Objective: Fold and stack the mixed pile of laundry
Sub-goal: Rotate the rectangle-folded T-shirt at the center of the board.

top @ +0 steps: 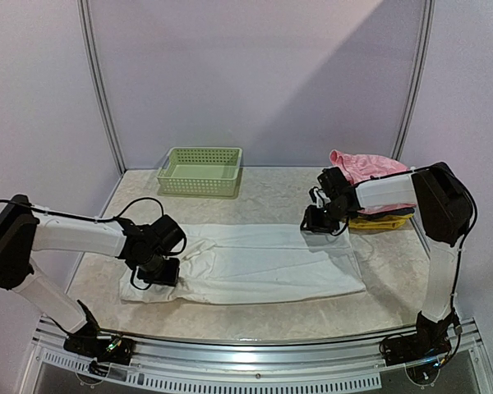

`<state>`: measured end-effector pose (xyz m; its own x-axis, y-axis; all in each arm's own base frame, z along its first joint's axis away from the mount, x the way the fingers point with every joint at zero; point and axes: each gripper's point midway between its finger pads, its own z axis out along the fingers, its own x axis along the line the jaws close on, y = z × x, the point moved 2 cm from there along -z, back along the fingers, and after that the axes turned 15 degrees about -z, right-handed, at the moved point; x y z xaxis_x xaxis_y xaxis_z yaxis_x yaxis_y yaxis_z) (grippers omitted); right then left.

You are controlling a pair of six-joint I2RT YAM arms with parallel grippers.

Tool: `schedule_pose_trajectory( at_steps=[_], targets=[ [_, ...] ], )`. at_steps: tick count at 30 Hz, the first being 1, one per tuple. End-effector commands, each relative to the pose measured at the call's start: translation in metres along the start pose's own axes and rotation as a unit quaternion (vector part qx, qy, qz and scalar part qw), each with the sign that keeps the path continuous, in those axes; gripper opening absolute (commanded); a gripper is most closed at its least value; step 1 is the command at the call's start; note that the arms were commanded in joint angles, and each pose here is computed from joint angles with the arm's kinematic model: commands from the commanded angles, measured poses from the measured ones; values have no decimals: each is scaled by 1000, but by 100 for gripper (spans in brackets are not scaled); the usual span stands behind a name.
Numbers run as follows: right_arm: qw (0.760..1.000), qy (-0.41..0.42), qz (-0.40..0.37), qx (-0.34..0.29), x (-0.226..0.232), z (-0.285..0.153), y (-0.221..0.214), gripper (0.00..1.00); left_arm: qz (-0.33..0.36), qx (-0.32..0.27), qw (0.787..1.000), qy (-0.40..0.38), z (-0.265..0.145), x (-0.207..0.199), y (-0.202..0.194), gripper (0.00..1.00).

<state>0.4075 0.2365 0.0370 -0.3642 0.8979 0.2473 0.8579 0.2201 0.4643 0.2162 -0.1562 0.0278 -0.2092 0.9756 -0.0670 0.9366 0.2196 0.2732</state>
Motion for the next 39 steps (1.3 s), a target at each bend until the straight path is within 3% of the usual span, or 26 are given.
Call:
schedule_pose_trajectory(
  at_steps=[1,17,26,33,39],
  targets=[
    [995,-45,27,89,-24,4,-54,41,-9,-6,1000,13,25,3,9,41],
    [990,-50,31,125,-23,-8,-83,41,-32,-12,999,33,71,2,97,37],
    [983,1,-39,181,36,-13,-117,41,-77,-21,995,57,78,27,155,37],
    [981,33,-65,179,65,-8,-118,41,-122,-22,991,43,67,38,175,36],
    [981,55,-78,169,82,-8,-109,41,-142,-58,988,30,35,45,172,38]
  ],
)
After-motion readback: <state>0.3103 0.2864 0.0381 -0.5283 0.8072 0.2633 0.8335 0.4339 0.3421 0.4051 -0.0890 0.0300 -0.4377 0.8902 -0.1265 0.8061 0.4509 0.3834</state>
